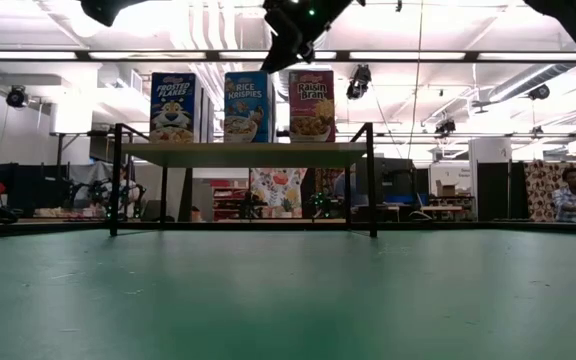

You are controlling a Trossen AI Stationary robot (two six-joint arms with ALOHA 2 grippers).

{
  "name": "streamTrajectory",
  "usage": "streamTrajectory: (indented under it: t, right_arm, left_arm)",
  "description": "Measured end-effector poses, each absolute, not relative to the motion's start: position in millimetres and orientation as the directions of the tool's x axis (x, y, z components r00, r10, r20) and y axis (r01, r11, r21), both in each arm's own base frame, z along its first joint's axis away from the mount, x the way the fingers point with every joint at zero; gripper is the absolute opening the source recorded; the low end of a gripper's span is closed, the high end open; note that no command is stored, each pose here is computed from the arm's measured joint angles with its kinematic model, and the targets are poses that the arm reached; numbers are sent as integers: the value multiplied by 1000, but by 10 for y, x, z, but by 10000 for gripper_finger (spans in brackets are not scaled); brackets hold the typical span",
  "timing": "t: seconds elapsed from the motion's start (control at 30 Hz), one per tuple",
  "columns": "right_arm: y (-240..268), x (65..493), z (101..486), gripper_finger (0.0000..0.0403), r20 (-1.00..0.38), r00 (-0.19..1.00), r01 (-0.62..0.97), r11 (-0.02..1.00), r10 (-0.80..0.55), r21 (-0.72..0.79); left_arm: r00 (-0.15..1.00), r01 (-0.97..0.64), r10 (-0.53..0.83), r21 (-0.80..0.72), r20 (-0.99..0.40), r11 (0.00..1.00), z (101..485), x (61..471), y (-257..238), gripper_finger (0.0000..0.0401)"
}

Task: Stack cereal on shelf
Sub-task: Adjust the light blue cereal boxes

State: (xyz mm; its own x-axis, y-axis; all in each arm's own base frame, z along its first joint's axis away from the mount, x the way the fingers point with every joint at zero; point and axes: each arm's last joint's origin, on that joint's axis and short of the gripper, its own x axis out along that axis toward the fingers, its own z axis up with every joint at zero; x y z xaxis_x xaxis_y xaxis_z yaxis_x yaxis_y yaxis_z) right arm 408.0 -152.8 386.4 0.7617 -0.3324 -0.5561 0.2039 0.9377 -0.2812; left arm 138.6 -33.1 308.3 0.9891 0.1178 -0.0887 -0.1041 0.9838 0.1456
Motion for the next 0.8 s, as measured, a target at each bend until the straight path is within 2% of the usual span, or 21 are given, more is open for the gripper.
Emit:
streamTrajectory:
  t: [0.8]
  right_arm:
    - [-1546,4143,3754,9,-545,770,193,935,-332,-298]
  left_arm:
    - [989,-104,118,150,-87,983,3085,1385,-331,213]
